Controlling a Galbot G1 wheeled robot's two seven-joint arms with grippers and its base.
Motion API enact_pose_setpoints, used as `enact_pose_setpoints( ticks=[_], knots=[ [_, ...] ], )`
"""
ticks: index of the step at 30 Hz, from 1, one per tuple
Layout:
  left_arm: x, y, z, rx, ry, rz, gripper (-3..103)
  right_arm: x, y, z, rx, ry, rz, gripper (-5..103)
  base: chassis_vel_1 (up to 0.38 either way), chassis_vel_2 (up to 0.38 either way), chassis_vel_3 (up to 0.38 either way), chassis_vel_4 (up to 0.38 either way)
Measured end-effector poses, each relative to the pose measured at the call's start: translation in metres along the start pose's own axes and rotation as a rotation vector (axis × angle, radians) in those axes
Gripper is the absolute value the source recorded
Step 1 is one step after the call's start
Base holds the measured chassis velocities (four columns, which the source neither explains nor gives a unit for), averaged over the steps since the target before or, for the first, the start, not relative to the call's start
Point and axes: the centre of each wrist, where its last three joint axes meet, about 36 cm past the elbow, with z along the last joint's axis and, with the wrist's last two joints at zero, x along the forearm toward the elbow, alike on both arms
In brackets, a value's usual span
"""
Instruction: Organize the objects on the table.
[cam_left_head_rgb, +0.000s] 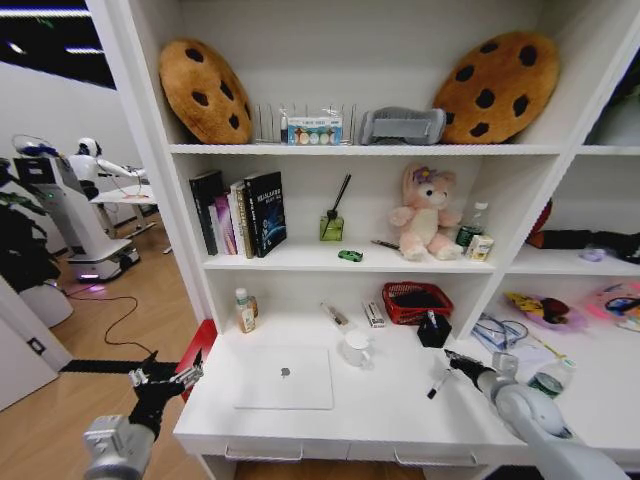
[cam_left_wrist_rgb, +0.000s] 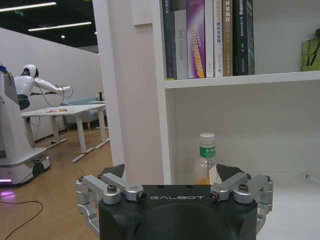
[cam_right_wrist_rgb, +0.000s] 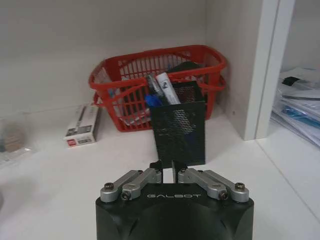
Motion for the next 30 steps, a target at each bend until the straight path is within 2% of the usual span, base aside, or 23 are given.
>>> enact_pose_setpoints(
  ticks=[2, 3, 5, 6, 8, 9, 12, 15, 16, 17, 18, 19, 20, 22, 25, 28, 29, 30],
  knots=[
    [0.0, 0.0, 0.0, 0.0, 0.0, 0.0, 100, 0.005, 0.012, 0.001, -0.014, -0.012, -0.008, 20, 0.0, 0.0, 0.0, 0.0],
    [0.0, 0.0, 0.0, 0.0, 0.0, 0.0, 100, 0.005, 0.012, 0.001, -0.014, -0.012, -0.008, 20, 0.0, 0.0, 0.0, 0.0],
    [0.0, 0.0, 0.0, 0.0, 0.0, 0.0, 100, 0.005, 0.018, 0.005, -0.051, 0.009, 0.044, 31, 0.0, 0.0, 0.0, 0.0],
    [0.0, 0.0, 0.0, 0.0, 0.0, 0.0, 100, 0.005, 0.018, 0.005, -0.051, 0.009, 0.044, 31, 0.0, 0.0, 0.0, 0.0],
    [0.0, 0.0, 0.0, 0.0, 0.0, 0.0, 100, 0.008, 0.032, 0.011, -0.103, 0.073, 0.126, 42, 0.0, 0.0, 0.0, 0.0],
    [0.0, 0.0, 0.0, 0.0, 0.0, 0.0, 100, 0.008, 0.032, 0.011, -0.103, 0.073, 0.126, 42, 0.0, 0.0, 0.0, 0.0],
    [0.0, 0.0, 0.0, 0.0, 0.0, 0.0, 100, 0.008, 0.04, 0.02, -0.135, 0.114, 0.18, 58, 0.0, 0.0, 0.0, 0.0],
    [0.0, 0.0, 0.0, 0.0, 0.0, 0.0, 100, 0.007, 0.041, 0.024, -0.146, 0.13, 0.193, 63, 0.0, 0.0, 0.0, 0.0],
    [0.0, 0.0, 0.0, 0.0, 0.0, 0.0, 100, 0.006, 0.042, 0.025, -0.158, 0.144, 0.203, 74, 0.0, 0.0, 0.0, 0.0],
    [0.0, 0.0, 0.0, 0.0, 0.0, 0.0, 100, 0.006, 0.042, 0.025, -0.158, 0.144, 0.203, 74, 0.0, 0.0, 0.0, 0.0],
    [0.0, 0.0, 0.0, 0.0, 0.0, 0.0, 100, 0.006, 0.043, 0.024, -0.164, 0.148, 0.206, 80, 0.0, 0.0, 0.0, 0.0],
    [0.0, 0.0, 0.0, 0.0, 0.0, 0.0, 100, 0.005, 0.044, 0.025, -0.168, 0.151, 0.209, 80, 0.0, 0.0, 0.0, 0.0],
    [0.0, 0.0, 0.0, 0.0, 0.0, 0.0, 100, 0.004, 0.044, 0.025, -0.169, 0.154, 0.214, 84, 0.0, 0.0, 0.0, 0.0],
    [0.0, 0.0, 0.0, 0.0, 0.0, 0.0, 100, 0.003, 0.044, 0.026, -0.168, 0.155, 0.221, 80, 0.0, 0.0, 0.0, 0.0],
    [0.0, 0.0, 0.0, 0.0, 0.0, 0.0, 100, 0.005, 0.043, 0.027, -0.167, 0.133, 0.218, 61, 0.0, 0.0, 0.0, 0.0],
    [0.0, 0.0, 0.0, 0.0, 0.0, 0.0, 100, 0.007, 0.043, 0.026, -0.165, 0.12, 0.209, 61, 0.0, 0.0, 0.0, 0.0],
    [0.0, 0.0, 0.0, 0.0, 0.0, 0.0, 100, 0.014, 0.045, 0.021, -0.158, 0.072, 0.186, 68, 0.0, 0.0, 0.0, 0.0],
    [0.0, 0.0, 0.0, 0.0, 0.0, 0.0, 100, 0.021, 0.048, 0.016, -0.159, 0.053, 0.177, 68, 0.0, 0.0, 0.0, 0.0]
  ],
)
